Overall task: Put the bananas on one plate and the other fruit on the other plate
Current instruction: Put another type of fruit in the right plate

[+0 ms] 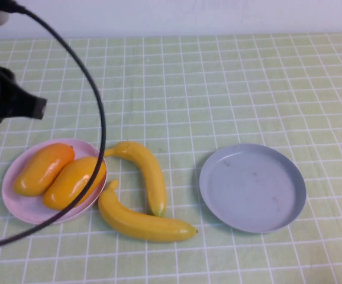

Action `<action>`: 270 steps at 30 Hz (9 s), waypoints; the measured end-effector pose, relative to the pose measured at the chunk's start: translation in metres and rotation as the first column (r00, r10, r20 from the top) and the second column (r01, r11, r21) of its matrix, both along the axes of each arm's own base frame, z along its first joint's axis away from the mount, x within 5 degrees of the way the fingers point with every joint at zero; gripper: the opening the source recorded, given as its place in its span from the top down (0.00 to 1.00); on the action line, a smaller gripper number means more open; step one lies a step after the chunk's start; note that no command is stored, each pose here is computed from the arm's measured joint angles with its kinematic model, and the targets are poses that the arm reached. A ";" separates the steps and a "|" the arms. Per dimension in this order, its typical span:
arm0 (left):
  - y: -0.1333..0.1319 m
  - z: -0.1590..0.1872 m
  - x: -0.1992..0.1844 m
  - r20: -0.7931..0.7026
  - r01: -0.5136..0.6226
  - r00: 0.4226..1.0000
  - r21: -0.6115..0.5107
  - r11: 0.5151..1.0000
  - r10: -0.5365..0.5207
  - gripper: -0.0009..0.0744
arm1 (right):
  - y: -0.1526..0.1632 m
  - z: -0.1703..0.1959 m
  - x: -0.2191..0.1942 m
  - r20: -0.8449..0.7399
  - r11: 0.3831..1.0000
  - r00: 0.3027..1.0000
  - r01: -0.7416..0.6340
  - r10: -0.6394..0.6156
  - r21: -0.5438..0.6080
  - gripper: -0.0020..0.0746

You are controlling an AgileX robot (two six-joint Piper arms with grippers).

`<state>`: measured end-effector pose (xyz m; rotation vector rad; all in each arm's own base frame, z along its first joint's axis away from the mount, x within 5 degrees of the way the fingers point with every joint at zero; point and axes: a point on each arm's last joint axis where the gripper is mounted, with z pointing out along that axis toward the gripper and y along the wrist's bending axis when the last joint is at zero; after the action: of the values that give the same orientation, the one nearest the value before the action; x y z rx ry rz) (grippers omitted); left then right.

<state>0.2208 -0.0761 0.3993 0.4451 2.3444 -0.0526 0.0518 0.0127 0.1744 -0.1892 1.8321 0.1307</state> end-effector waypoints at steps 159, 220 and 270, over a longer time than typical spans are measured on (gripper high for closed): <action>0.076 -0.228 -0.168 0.460 -0.220 0.844 -0.174 0.960 0.277 0.99 | 0.310 0.068 0.300 -0.794 0.835 0.514 -0.550 0.325 -0.013 0.59; 0.076 -0.228 -0.168 0.460 -0.220 0.844 -0.174 0.960 0.277 0.99 | 0.174 0.129 0.277 -0.832 0.963 0.553 -0.207 -0.030 -0.173 0.56; 0.076 -0.228 -0.168 0.460 -0.220 0.844 -0.174 0.960 0.277 0.99 | 0.233 0.097 0.270 -0.860 0.783 0.387 -0.621 0.334 0.025 0.35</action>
<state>0.0525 0.0002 0.1716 0.0740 1.8723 0.0435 0.3222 0.2461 0.2719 -1.0785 2.7213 0.4158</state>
